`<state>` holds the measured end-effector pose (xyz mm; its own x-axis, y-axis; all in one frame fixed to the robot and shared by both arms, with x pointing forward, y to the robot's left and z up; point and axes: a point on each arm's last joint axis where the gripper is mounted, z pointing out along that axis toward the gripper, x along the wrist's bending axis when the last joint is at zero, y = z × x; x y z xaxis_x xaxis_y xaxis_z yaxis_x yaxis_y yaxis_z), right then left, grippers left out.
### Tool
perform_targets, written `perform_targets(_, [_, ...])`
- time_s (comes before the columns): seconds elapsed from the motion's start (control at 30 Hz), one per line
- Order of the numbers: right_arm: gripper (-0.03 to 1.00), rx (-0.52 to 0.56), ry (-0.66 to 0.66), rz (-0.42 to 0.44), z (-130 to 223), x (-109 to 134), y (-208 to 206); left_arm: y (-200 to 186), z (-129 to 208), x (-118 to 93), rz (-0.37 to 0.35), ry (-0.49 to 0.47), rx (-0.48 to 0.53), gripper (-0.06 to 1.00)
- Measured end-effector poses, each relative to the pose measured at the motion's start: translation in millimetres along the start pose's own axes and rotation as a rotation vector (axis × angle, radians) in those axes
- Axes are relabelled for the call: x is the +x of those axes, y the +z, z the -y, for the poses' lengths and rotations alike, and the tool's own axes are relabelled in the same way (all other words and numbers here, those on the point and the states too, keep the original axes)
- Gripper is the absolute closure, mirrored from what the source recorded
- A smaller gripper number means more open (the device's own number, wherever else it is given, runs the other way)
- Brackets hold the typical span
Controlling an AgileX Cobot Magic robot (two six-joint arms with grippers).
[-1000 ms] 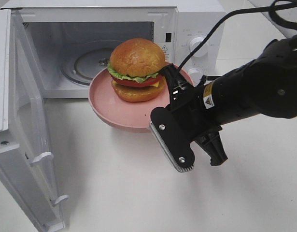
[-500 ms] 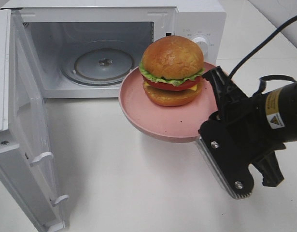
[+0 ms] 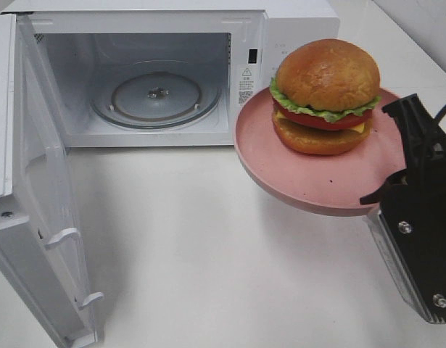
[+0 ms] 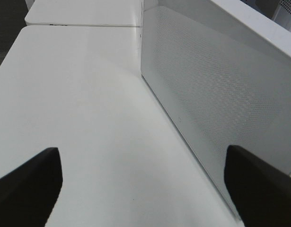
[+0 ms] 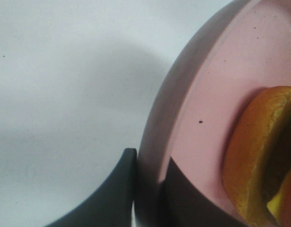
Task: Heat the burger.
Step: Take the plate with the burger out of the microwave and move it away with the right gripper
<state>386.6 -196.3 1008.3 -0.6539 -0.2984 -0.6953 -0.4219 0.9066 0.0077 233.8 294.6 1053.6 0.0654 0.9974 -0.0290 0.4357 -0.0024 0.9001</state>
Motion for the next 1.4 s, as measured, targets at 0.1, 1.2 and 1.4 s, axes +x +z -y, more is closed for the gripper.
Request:
perform_targets(0.1, [0.87,0.023,0.027,-0.006,4,6,-7,0,0,0,0.0,0.0,0.0,0.07])
perform_targets(1.2, [0.87,0.436,0.514,-0.019,42,24,-26,0,0,0,0.0,0.0,0.0,0.07])
perform_targets(1.4, [0.87,0.506,0.629,-0.044,43,26,-15,0,0,0,0.0,0.0,0.0,0.07])
